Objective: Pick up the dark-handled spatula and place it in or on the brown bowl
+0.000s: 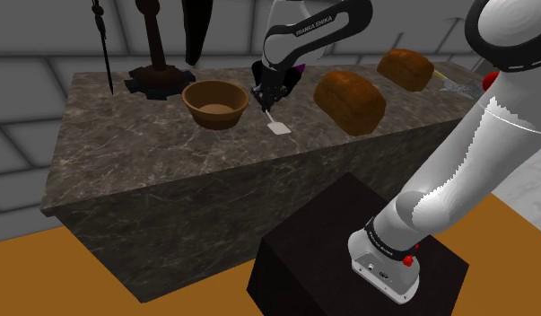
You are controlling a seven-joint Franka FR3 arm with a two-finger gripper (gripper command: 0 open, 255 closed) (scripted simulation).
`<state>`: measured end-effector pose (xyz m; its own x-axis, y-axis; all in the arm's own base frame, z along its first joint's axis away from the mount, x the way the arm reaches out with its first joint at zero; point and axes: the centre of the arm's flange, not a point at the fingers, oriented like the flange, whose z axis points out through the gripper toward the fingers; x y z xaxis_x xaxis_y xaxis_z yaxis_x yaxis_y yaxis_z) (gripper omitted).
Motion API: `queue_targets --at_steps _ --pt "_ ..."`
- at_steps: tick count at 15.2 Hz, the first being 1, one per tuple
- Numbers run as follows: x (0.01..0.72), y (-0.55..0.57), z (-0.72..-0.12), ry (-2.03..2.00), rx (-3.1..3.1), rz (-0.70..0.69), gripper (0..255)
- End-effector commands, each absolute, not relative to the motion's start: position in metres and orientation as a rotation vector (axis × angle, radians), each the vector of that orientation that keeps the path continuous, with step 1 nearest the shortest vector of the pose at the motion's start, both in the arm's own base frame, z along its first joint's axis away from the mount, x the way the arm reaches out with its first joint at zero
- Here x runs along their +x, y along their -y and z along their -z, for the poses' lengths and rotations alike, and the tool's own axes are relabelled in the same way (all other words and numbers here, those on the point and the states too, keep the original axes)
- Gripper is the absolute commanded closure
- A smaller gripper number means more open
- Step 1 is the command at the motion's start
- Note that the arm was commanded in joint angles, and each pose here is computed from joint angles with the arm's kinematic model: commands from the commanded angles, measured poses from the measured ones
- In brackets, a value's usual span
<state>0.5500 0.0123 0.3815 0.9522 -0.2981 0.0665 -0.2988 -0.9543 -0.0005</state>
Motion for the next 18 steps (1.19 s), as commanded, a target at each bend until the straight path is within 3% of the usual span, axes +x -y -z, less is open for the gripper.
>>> queue_targets --at_steps 1,18 --pt "0.55 -0.012 -0.381 0.473 3.094 -0.103 255" --pt "0.55 -0.012 -0.45 0.473 3.094 -0.103 255"
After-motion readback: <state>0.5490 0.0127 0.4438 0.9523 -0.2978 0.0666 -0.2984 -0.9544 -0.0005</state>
